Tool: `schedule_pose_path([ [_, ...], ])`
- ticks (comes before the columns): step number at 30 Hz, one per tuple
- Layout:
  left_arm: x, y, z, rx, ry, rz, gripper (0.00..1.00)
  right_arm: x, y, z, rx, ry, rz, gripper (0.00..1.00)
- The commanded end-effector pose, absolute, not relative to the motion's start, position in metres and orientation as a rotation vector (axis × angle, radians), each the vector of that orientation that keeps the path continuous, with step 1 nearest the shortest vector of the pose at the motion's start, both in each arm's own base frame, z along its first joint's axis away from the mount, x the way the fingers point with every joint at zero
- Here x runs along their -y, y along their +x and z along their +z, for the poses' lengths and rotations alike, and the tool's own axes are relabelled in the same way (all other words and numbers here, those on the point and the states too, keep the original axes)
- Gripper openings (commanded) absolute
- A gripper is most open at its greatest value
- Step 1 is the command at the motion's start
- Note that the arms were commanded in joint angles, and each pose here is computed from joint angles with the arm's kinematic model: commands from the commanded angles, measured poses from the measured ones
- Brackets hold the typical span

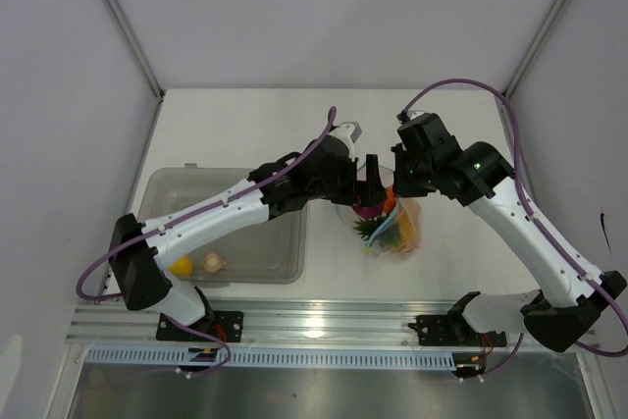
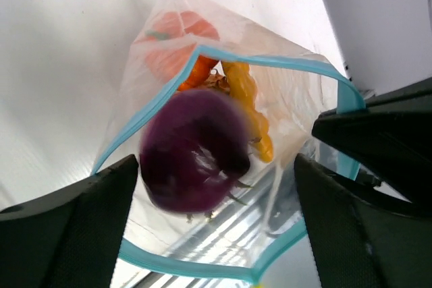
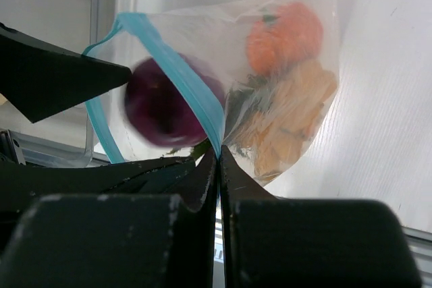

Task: Place the food in the zip-top bag and seal the zipper
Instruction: Place the fake vegetable in the zipper food storage bag.

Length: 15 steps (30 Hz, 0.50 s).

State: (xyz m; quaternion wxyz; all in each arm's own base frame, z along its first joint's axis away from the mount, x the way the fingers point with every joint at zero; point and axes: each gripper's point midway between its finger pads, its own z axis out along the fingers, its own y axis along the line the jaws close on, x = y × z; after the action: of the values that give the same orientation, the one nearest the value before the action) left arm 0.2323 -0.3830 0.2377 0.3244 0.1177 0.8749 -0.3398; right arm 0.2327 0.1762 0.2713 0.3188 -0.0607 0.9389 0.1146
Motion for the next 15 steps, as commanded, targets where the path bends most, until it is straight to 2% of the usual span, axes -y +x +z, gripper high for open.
schedule_pose_path([
  [1,0.389,0.240,0.264,-2.213,0.295,-0.916,0.99,-0.178,0.236,0.285,-2.426,-0.147,0.321,0.00],
  [9,0.374,0.239,0.287,-2.133,0.283,-0.917,1.00,-0.177,0.236,0.282,-2.430,-0.145,0.313,0.00],
  [15,0.331,0.230,0.302,-2.051,0.183,-0.899,1.00,-0.176,0.235,0.278,-2.438,-0.151,0.305,0.00],
])
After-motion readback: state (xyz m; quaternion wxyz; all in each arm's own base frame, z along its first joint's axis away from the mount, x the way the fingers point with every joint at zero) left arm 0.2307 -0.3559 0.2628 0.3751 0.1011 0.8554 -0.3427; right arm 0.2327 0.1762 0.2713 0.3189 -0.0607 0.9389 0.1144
